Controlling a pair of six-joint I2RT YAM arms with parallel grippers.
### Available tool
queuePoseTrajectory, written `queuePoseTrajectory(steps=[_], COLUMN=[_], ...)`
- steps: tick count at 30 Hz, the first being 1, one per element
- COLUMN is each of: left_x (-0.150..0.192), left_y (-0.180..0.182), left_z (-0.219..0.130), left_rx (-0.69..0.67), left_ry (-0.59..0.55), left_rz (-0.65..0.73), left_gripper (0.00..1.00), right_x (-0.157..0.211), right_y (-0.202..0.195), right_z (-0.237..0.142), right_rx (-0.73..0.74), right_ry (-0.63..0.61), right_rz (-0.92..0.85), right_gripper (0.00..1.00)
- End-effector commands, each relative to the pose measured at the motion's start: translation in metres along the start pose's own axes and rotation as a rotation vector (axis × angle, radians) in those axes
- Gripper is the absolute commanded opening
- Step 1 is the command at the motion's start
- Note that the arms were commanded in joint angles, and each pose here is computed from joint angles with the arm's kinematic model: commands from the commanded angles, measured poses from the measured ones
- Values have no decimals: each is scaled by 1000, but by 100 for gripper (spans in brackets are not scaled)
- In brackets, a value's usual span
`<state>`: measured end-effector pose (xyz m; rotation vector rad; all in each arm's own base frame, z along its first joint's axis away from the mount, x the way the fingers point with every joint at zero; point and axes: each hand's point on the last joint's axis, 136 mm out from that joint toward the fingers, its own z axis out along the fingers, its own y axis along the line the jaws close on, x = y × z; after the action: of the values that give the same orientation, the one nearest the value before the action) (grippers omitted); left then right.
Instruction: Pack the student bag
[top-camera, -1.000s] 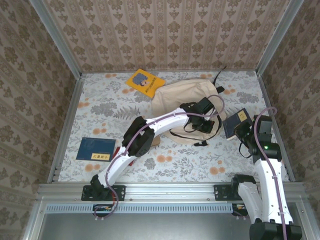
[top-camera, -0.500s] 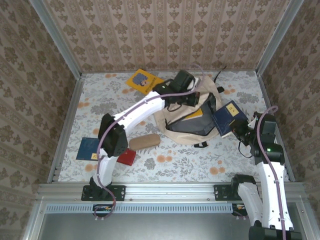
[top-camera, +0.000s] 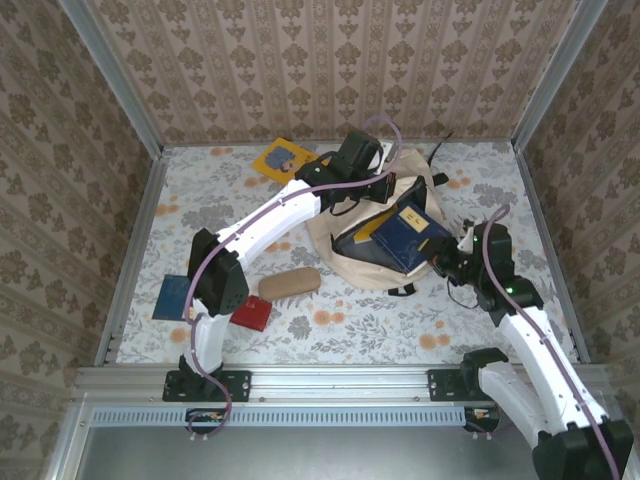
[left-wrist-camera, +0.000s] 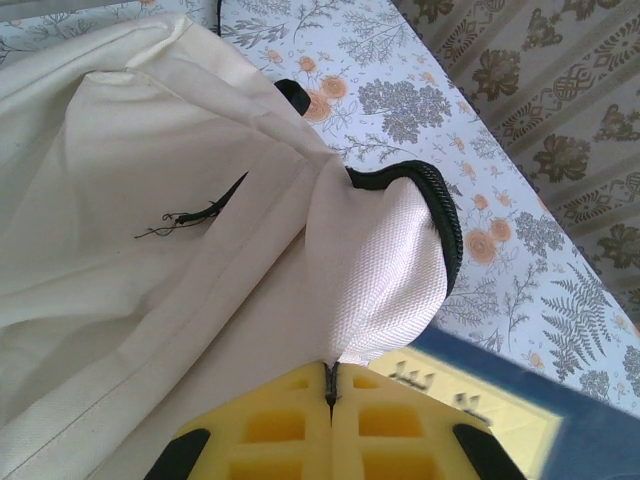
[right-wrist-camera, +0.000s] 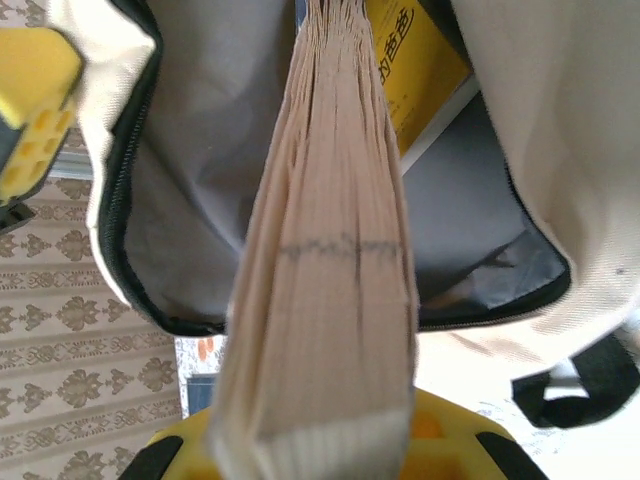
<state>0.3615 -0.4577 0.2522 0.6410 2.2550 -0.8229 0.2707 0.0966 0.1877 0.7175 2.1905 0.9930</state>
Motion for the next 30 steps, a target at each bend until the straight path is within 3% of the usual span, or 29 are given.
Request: queuePoseTrajectory(steps=[1, 10, 15, 23, 28, 30], left_x=[-30, -34, -35, -44, -45, -46], left_y=[-17, -16, -13, -12, -9, -6], left_z=[-26, -37, -40, -51, -54, -53], left_rx=[44, 24, 7, -14, -20, -24], left_ry=[-106, -117, -123, -147, -150, -149], left_rz=[35, 36, 34, 32, 24, 15], left_gripper=[0, 0, 0, 0, 0, 0], right_x=[-30, -69, -57, -44, -46, -42], right_y=[14, 24, 7, -7, -9, -6], right_z=[18, 81, 127, 190, 211, 220], right_rx=[-61, -71, 67, 120, 92, 69], right_ry=[-145, -296, -304, -271, -256, -204], right_rz=[44, 115, 168, 188, 201, 208], right_gripper=[6, 6, 6, 7, 17, 28])
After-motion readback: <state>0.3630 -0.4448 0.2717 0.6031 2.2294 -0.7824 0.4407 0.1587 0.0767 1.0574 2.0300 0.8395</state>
